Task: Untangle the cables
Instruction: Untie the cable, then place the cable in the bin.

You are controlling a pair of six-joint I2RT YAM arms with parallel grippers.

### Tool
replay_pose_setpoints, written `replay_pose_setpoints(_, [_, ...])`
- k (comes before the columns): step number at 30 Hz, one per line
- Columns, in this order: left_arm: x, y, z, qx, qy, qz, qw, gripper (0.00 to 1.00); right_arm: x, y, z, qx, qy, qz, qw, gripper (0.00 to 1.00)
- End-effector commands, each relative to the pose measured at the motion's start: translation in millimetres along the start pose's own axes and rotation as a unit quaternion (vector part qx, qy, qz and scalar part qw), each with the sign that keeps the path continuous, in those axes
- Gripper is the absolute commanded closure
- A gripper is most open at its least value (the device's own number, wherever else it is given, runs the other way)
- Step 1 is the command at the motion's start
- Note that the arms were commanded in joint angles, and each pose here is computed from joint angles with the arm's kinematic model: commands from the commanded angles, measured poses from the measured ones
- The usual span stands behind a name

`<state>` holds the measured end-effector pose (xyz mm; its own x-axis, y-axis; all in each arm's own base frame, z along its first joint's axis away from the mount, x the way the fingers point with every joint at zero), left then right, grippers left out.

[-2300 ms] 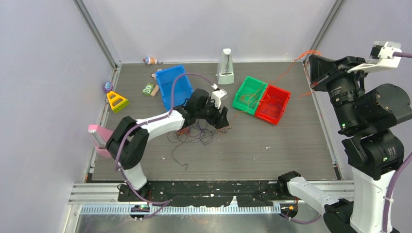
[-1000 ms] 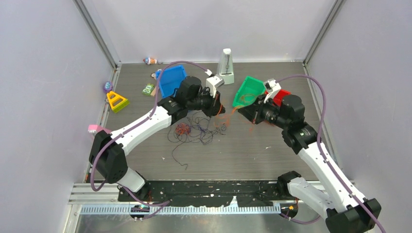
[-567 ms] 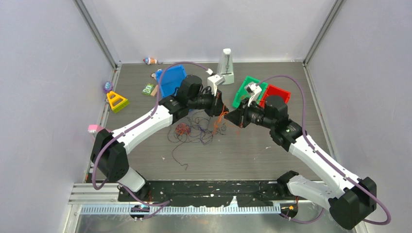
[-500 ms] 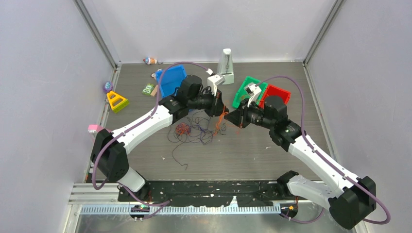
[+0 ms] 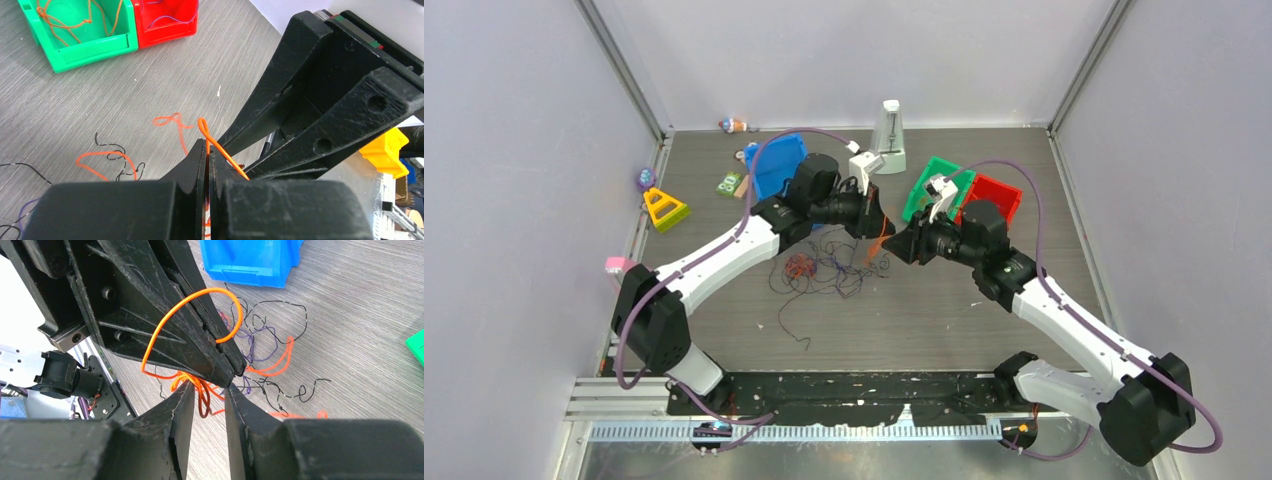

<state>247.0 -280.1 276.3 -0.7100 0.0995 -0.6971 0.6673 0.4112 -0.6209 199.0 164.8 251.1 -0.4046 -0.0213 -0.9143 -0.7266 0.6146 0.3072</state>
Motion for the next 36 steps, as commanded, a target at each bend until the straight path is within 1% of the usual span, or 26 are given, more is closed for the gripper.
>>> replay_pose_setpoints(1, [-12.4, -7.9, 2.1, 0.036, -0.009, -0.012, 0.999, 1.0, -7.6, -1.1, 6.7, -0.006, -0.03, -0.026, 0.999, 0.64])
replay_pose_setpoints(5, [-10.8, -6.9, 7.8, 0.05, 0.001, -0.032, 0.998, 1.0, -6.2, -0.3, 11.9, -0.014, -0.031, -0.029, 0.999, 0.62])
replay_pose_setpoints(10, [-10.3, -8.1, 9.3, 0.058, 0.003, -0.049, 0.997, 1.0, -5.3, -1.5, 16.7, -0.01, -0.03, -0.031, 0.999, 0.56])
replay_pose_setpoints(18, [-8.5, -7.8, 11.2, 0.057, -0.003, -0.078, 0.995, 1.0, -3.0, -0.6, 24.2, -0.016, -0.032, -0.033, 0.999, 0.55])
replay_pose_setpoints(23, [-7.9, -8.2, 13.0, 0.068, -0.002, -0.093, 0.993, 1.0, -3.9, 0.8, 25.3, -0.017, -0.052, -0.038, 0.998, 0.56])
replay_pose_setpoints(24, [-7.3, -8.2, 12.8, 0.07, -0.002, -0.096, 0.993, 1.0, -2.6, 0.6, 25.4, -0.014, -0.054, -0.038, 0.998, 0.58])
replay_pose_setpoints(25, [-6.4, -8.3, 12.4, 0.07, -0.002, -0.099, 0.993, 1.0, -4.8, 0.9, 25.5, -0.014, -0.064, -0.041, 0.997, 0.66])
replay_pose_setpoints(26, [-5.9, -8.3, 11.8, 0.069, -0.002, -0.1, 0.993, 1.0, -4.5, 0.7, 25.5, -0.014, -0.066, -0.042, 0.997, 0.71])
replay_pose_setpoints(27, [-6.0, -8.1, 11.4, 0.069, -0.002, -0.101, 0.993, 1.0, -5.2, 0.7, 25.9, -0.015, -0.069, -0.043, 0.997, 0.86])
replay_pose_setpoints(29, [-5.8, -8.1, 11.6, 0.071, -0.001, -0.101, 0.992, 1.0, -4.8, 0.5, 25.7, -0.012, -0.07, -0.042, 0.997, 0.93])
replay_pose_setpoints(33, [-3.8, -2.8, 11.4, 0.064, 0.0, -0.105, 0.992, 0.99, -4.7, 2.8, 18.2, -0.007, -0.077, -0.044, 0.996, 0.95])
replay_pose_setpoints(34, [-2.8, -0.4, 11.1, 0.061, -0.001, -0.106, 0.993, 0.95, -2.1, 2.9, 16.2, -0.004, -0.072, -0.043, 0.996, 0.95])
replay_pose_setpoints(35, [-1.9, 2.1, 10.6, 0.056, -0.002, -0.106, 0.993, 0.89, -2.8, 3.2, 12.6, 0.0, -0.075, -0.047, 0.996, 0.95])
replay_pose_setpoints(36, [-1.3, 4.3, 10.1, 0.051, -0.004, -0.105, 0.993, 0.79, 0.0, 3.3, 9.6, 0.004, -0.066, -0.046, 0.997, 0.95])
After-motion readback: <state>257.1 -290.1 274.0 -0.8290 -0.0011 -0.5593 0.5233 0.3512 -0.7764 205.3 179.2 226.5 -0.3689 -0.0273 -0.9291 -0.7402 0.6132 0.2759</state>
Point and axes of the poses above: each gripper's point midway between its finger pads, its own z axis out along the fingers, its own y axis along the line the jaws close on, x = y × z, the point moved 10 cm from there along -z, back along the fingers, and after that the axes turned 9 degrees about -z, right-handed, at the moved point
